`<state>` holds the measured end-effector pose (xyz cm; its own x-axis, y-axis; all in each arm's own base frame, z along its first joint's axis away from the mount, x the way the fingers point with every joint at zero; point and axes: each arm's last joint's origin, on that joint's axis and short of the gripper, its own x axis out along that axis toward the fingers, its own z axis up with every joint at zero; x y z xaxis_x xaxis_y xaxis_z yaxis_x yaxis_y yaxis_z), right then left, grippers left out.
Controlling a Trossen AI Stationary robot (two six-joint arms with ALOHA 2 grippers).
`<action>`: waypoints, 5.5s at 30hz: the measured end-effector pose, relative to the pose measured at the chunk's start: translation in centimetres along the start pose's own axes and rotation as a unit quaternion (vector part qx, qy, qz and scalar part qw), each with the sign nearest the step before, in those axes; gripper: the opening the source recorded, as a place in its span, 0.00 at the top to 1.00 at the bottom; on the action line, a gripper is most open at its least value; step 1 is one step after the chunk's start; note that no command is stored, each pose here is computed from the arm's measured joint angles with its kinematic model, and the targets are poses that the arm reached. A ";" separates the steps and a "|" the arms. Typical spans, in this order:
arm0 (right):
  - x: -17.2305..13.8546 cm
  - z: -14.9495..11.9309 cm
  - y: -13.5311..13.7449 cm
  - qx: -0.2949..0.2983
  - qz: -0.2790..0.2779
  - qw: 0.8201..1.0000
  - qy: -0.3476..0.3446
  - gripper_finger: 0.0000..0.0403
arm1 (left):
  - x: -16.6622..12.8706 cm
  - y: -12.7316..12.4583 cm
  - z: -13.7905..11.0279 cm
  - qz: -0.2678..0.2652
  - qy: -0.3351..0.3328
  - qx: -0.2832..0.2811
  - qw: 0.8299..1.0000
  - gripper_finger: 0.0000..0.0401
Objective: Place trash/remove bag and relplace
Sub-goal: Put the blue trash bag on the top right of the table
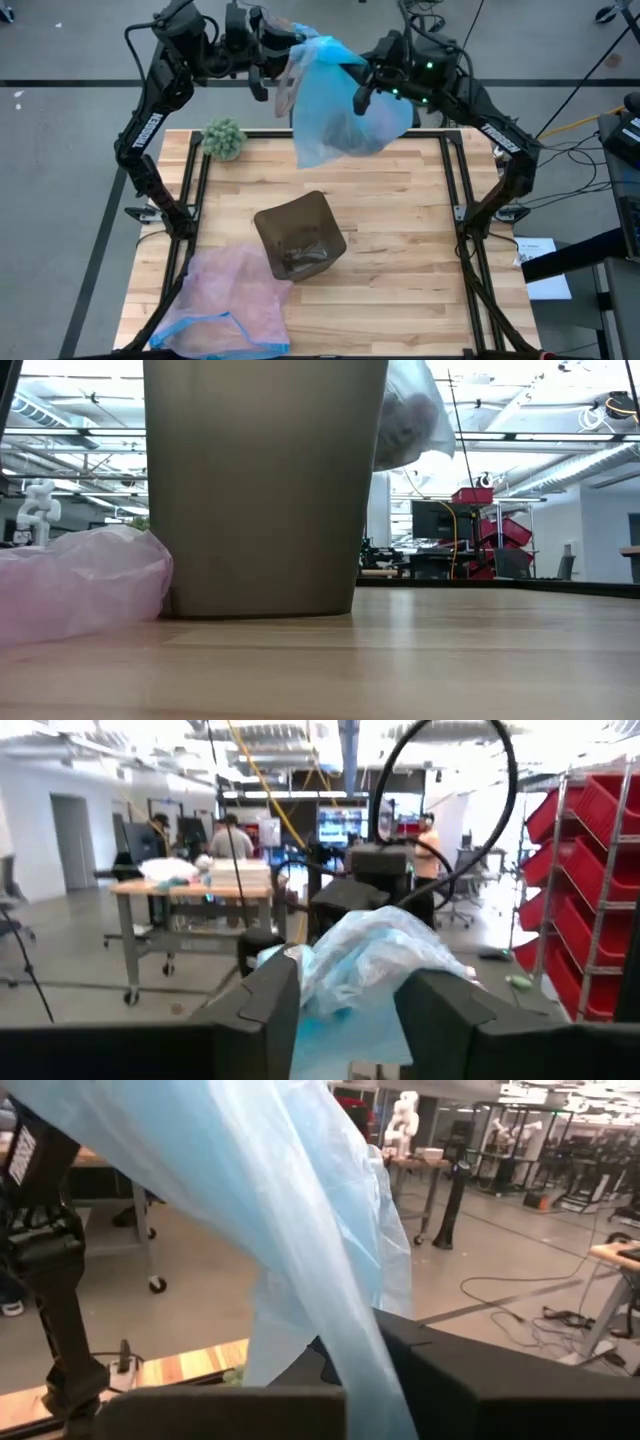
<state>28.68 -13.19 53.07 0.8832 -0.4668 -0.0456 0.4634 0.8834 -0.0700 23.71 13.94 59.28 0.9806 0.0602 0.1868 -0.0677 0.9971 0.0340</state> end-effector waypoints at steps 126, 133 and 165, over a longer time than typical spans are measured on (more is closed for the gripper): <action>-7.9 -26.1 -9.5 0.062 -0.224 0.913 0.335 1.00 | -4.4 1.3 -1.2 0.125 0.130 -0.106 0.978 0.55; -8.6 -30.0 -9.1 0.100 -0.245 0.890 0.372 1.00 | -4.4 1.2 -1.4 0.126 0.141 -0.109 0.976 0.55; -10.1 -13.5 -9.4 0.110 -0.255 0.927 0.251 0.39 | -4.7 1.1 -2.2 0.127 0.177 -0.118 0.969 0.55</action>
<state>14.41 -17.28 40.69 0.4243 -0.7376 -0.5252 0.8643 0.5028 -0.0079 19.46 14.89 56.30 0.9421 0.2755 -0.1910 -0.3124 0.9282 -0.2022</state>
